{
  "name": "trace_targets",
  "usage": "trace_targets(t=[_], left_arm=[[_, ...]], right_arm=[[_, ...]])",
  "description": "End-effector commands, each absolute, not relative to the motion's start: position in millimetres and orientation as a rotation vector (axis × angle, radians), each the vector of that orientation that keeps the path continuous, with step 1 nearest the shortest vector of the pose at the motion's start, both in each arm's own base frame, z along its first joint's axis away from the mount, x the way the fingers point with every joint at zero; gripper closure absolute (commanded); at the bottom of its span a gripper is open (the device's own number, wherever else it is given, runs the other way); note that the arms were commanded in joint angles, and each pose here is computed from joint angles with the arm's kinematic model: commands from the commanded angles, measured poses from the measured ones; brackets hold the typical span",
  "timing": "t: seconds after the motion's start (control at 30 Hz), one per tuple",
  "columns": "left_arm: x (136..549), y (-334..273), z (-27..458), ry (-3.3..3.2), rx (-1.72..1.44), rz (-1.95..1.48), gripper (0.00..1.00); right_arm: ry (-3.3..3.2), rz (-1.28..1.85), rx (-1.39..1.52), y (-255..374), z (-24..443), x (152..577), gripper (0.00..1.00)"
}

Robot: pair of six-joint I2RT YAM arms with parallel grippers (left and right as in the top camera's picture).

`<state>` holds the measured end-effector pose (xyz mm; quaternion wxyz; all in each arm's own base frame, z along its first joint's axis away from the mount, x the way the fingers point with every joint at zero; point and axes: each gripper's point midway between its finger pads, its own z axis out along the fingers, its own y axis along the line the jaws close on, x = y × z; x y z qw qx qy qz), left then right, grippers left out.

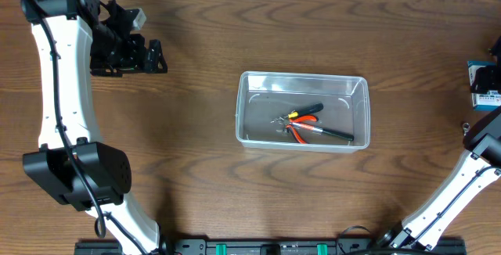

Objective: Pack container
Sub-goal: 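Lower the right gripper and close it on the box's top edge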

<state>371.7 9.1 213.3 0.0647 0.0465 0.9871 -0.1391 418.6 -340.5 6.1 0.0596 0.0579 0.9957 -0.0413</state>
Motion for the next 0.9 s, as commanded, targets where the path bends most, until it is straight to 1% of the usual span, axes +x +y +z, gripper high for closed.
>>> trace_targets(t=[0.0,0.2,0.33,0.53,0.67,0.87], left_arm=[[371.4,10.4,211.3,2.99,0.147,-0.41,0.02],[371.4,10.4,211.3,2.99,0.148,-0.41,0.02],[371.4,10.4,211.3,2.99,0.147,-0.41,0.02],[371.4,10.4,211.3,2.99,0.147,-0.41,0.02],[371.4,10.4,211.3,2.99,0.147,-0.41,0.02],[371.4,10.4,211.3,2.99,0.147,-0.41,0.02]], right_arm=[[3.006,-0.124,0.192,-333.6,7.4,425.5,0.28],[2.933,-0.187,0.131,-324.9,42.2,448.7,0.3],[2.851,-0.247,0.078,-315.1,84.1,468.0,0.35],[2.717,-0.32,-0.017,-285.0,153.9,490.5,0.36],[2.615,-0.323,-0.12,-247.3,206.3,501.6,0.36],[2.461,-0.252,-0.431,-146.8,283.0,501.8,0.37]])
